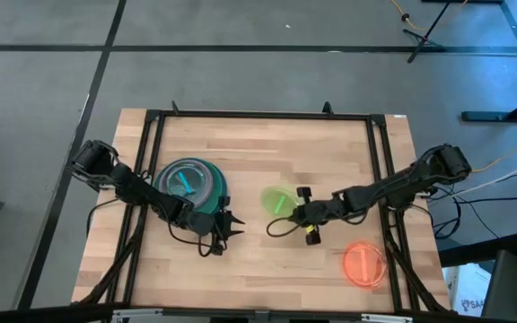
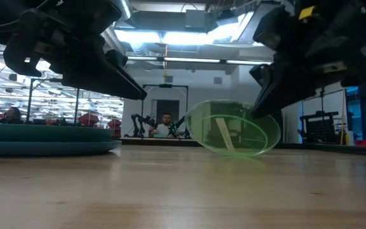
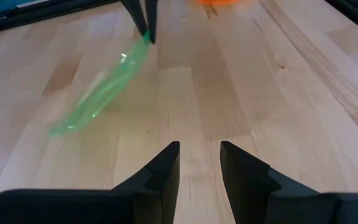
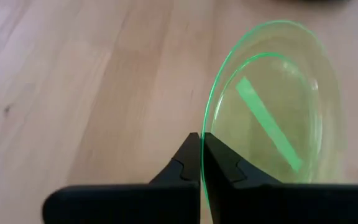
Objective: Stack plastic plates
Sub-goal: Stack the small light green plate on top of the small blue plate
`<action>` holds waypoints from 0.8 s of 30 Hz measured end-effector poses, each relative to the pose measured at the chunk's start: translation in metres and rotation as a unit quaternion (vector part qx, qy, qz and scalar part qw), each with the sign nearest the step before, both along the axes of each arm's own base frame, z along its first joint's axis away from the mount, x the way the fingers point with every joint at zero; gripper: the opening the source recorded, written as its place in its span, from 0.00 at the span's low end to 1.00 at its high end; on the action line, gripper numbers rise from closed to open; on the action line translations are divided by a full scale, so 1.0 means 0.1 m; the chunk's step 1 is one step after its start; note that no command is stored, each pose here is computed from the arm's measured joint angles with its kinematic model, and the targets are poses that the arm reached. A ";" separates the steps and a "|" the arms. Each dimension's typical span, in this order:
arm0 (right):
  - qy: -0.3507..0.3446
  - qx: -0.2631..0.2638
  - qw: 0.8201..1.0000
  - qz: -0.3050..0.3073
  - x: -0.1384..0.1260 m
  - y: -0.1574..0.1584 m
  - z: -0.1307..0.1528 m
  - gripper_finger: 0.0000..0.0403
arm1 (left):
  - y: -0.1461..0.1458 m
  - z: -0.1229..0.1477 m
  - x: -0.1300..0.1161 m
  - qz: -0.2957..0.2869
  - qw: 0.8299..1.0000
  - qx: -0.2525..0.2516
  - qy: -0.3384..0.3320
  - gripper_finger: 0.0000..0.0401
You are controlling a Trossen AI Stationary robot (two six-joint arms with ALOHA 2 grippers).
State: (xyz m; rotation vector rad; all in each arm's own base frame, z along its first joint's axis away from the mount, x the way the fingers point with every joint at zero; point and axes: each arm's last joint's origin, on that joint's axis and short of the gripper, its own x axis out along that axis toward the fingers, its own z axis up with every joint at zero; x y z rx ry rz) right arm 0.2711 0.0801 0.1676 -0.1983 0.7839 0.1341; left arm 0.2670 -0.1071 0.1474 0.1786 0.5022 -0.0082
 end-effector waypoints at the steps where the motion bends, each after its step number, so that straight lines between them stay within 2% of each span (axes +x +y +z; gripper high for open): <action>1: 0.000 0.008 1.000 -0.001 0.02 0.01 -0.03 0.01 | 0.00 0.00 0.00 0.000 1.000 0.000 0.000 0.27; 8: 0.012 0.033 0.999 -0.005 0.14 0.05 -0.28 0.01 | 0.00 0.00 0.00 0.000 1.000 0.000 0.000 0.27; 16: 0.000 0.047 0.999 0.004 0.20 0.08 -0.35 0.02 | 0.06 0.00 0.03 -0.011 1.000 -0.009 0.002 0.27; 19: -0.008 0.049 0.999 0.000 0.21 0.08 -0.34 0.09 | 0.11 0.00 0.05 -0.011 1.000 -0.015 0.005 0.27; 24: -0.010 0.055 0.998 0.006 0.22 0.08 -0.33 0.27 | 0.17 0.00 0.08 -0.026 1.000 0.000 0.008 0.27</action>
